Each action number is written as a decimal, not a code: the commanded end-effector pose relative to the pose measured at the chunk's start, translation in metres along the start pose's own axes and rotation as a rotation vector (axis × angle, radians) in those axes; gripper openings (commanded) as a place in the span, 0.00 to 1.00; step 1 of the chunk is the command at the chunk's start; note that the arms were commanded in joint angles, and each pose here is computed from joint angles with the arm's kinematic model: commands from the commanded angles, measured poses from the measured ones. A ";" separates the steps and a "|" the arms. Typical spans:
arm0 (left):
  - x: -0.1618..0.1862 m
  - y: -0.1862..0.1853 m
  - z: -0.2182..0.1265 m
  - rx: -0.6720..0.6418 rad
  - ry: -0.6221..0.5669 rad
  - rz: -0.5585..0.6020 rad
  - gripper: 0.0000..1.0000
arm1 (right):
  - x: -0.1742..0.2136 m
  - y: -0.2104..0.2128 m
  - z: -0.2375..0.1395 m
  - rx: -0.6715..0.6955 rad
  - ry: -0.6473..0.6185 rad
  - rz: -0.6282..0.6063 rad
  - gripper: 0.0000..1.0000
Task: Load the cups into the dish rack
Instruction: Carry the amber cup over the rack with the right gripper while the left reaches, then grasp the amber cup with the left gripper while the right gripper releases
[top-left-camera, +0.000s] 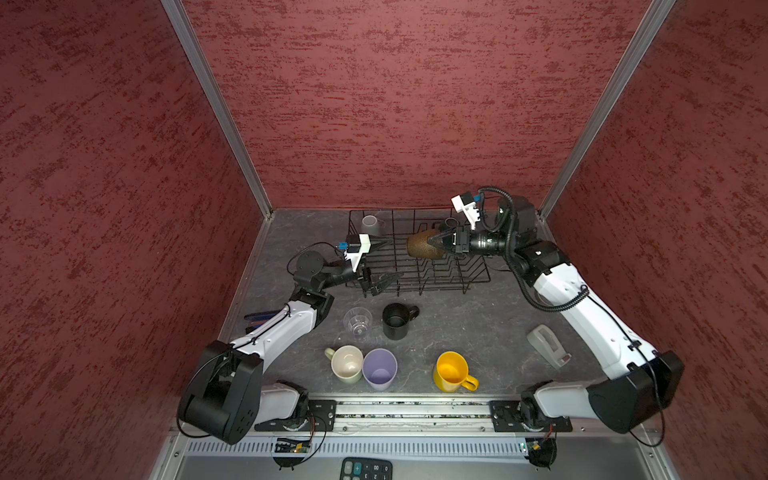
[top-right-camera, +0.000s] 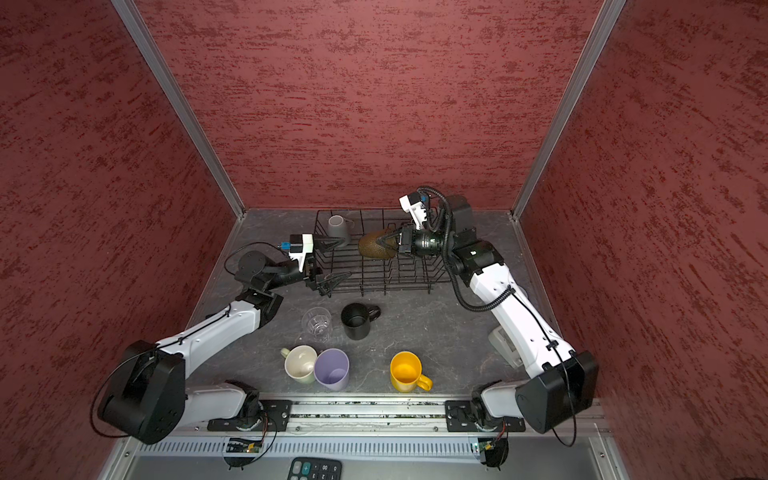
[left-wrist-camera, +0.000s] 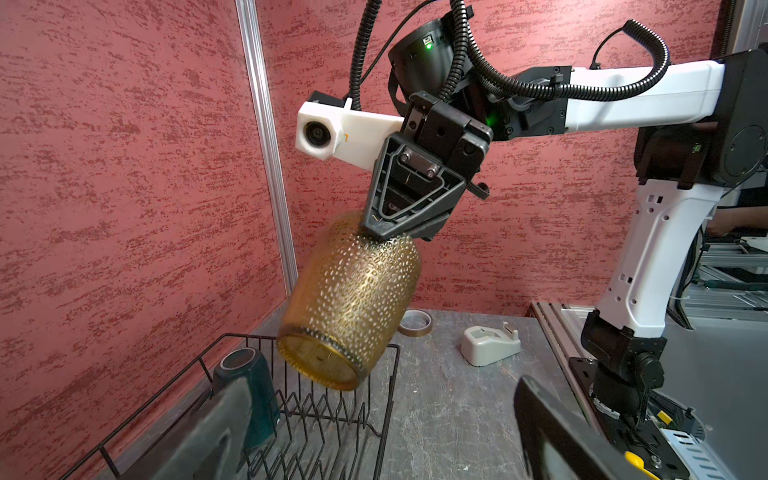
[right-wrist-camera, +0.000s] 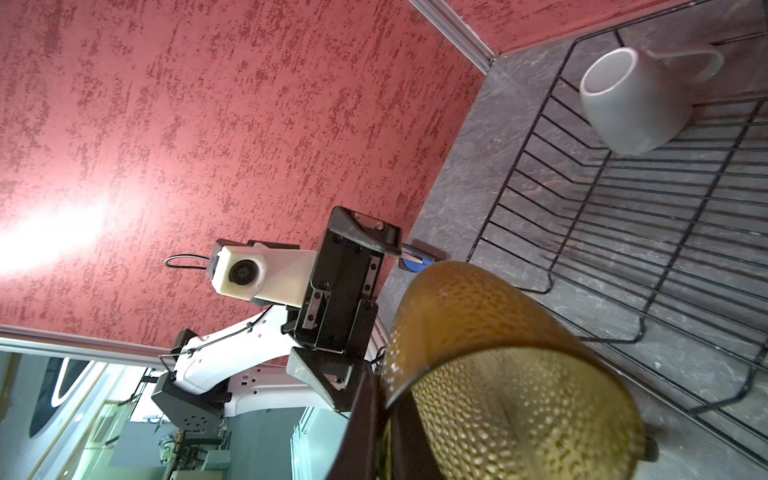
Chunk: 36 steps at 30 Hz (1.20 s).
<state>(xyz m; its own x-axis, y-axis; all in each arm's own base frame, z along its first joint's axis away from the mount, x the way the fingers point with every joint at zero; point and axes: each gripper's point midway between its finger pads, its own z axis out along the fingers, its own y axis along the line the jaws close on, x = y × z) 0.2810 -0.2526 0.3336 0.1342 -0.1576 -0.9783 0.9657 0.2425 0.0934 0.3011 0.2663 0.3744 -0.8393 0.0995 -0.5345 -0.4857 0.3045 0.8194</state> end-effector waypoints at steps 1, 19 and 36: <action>-0.013 -0.002 0.007 0.031 -0.034 0.065 0.99 | 0.002 0.029 -0.002 -0.109 0.011 -0.067 0.00; -0.010 0.011 0.025 0.064 -0.058 0.054 0.94 | 0.020 0.043 0.023 -0.234 0.069 -0.054 0.00; -0.016 0.003 0.028 0.123 -0.074 0.043 0.83 | 0.026 0.038 0.034 -0.264 0.089 -0.023 0.00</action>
<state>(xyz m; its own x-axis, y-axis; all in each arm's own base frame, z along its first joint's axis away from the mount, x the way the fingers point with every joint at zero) 0.2906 -0.2732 0.3471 0.1735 -0.2096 -0.9623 0.9778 0.1532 0.1430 0.2747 0.3092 0.3785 -0.8515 0.0218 -0.5240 -0.5203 0.0906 0.8492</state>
